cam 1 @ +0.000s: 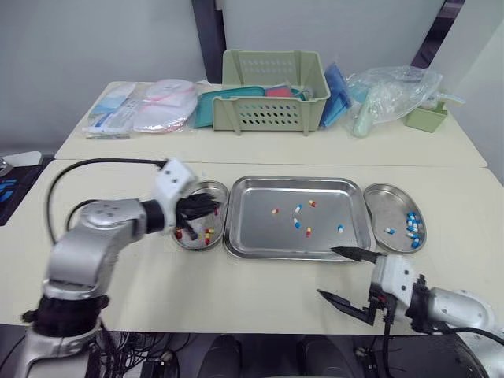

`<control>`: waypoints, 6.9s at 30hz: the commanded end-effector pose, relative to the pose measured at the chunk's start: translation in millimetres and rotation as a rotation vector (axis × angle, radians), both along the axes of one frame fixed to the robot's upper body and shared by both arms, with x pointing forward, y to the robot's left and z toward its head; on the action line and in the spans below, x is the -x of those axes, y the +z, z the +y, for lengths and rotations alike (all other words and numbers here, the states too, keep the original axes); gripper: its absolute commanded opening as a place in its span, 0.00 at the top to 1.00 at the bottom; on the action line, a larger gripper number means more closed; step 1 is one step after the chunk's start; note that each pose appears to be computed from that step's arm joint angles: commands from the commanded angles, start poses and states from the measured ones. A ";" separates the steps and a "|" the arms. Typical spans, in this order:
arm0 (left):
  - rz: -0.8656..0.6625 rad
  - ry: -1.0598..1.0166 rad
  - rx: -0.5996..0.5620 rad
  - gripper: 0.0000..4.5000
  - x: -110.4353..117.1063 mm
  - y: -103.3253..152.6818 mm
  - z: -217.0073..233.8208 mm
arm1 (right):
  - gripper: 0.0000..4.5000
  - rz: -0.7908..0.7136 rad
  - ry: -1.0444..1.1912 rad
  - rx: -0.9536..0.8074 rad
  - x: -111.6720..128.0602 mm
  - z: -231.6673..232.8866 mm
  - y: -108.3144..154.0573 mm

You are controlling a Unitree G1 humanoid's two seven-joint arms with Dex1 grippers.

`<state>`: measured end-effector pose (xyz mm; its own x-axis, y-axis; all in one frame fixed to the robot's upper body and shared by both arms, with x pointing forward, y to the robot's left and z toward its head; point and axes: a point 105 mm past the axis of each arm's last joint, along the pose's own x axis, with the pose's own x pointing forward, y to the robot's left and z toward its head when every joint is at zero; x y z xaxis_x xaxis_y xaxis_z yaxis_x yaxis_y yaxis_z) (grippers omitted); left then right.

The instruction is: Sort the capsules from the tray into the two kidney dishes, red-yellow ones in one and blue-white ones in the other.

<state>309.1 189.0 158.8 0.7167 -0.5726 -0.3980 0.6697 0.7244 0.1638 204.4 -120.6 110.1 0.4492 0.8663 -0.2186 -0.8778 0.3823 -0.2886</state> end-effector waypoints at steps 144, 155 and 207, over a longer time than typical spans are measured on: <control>0.012 -0.144 0.037 0.35 -52.0 -63.2 -151.4 | 0.00 -0.014 -0.294 0.005 14.3 -54.2 -23.8; 0.085 -0.172 0.014 0.82 -48.8 -78.3 -147.3 | 0.00 -0.016 -0.304 -0.002 16.2 -50.9 -21.0; -0.048 0.244 0.156 0.09 1.0 10.8 18.3 | 0.00 -0.071 0.005 -0.032 -20.6 -6.0 0.9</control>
